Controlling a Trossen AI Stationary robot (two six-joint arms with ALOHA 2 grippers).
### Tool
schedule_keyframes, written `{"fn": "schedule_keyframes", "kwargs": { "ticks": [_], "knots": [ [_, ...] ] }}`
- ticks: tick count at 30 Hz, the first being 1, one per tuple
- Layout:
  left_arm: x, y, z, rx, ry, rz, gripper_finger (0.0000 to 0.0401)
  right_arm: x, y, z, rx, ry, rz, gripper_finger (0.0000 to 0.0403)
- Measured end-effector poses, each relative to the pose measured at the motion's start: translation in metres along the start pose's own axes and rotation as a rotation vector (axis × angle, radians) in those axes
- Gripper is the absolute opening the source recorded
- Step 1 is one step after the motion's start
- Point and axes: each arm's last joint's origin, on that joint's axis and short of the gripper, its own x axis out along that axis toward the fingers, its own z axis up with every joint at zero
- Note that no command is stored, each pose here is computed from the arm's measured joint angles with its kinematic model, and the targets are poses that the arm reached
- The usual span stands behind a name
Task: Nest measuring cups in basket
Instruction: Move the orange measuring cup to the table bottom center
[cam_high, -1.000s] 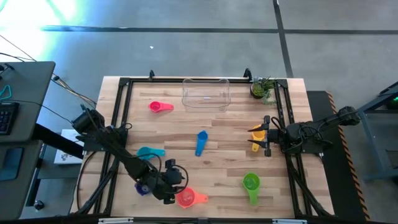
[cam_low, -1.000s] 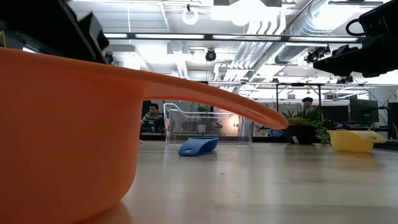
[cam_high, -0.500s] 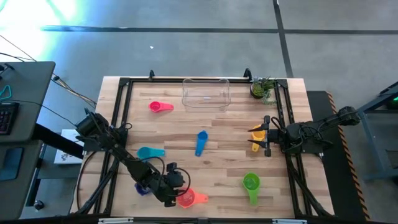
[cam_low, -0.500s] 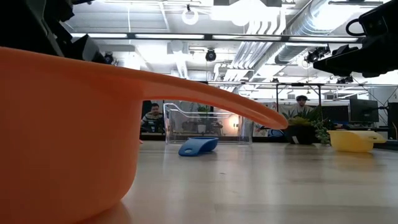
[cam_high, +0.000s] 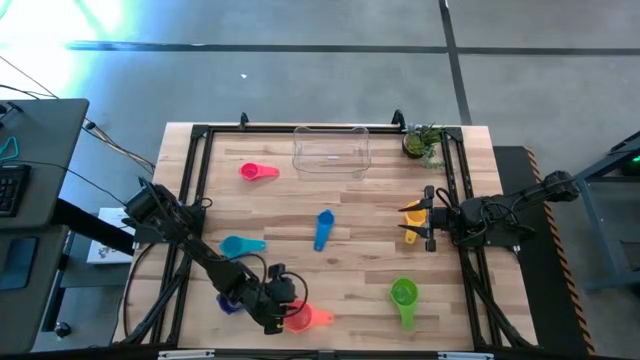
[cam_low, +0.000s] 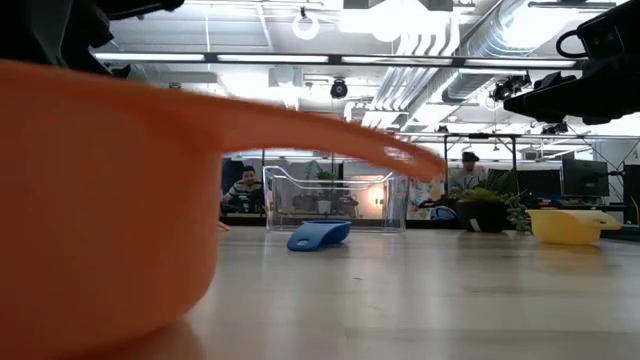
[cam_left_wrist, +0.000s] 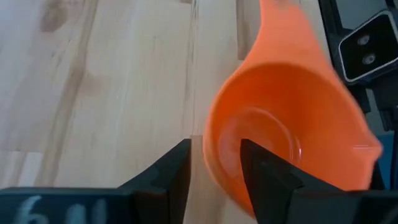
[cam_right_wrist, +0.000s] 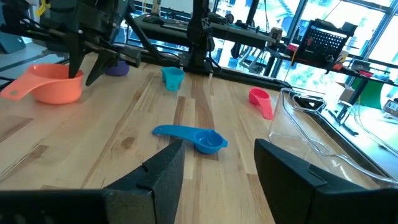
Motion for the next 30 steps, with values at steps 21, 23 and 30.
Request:
{"fn": "schedule_keyframes", "kwargs": {
  "ticks": [21, 23, 30],
  "knots": [
    [0.004, 0.004, 0.005, -0.019, -0.019, 0.003, 0.0018, 0.000, 0.000, 0.000, 0.000, 0.000, 0.000, 0.0188],
    [0.005, 0.005, 0.006, -0.023, -0.028, 0.001, 0.0011, 0.000, 0.000, 0.000, 0.000, 0.000, 0.000, 0.0188],
    [0.008, 0.012, 0.013, -0.028, -0.042, 0.007, 0.0012, 0.000, 0.000, 0.000, 0.000, 0.000, 0.000, 0.0188]
  ]
}}
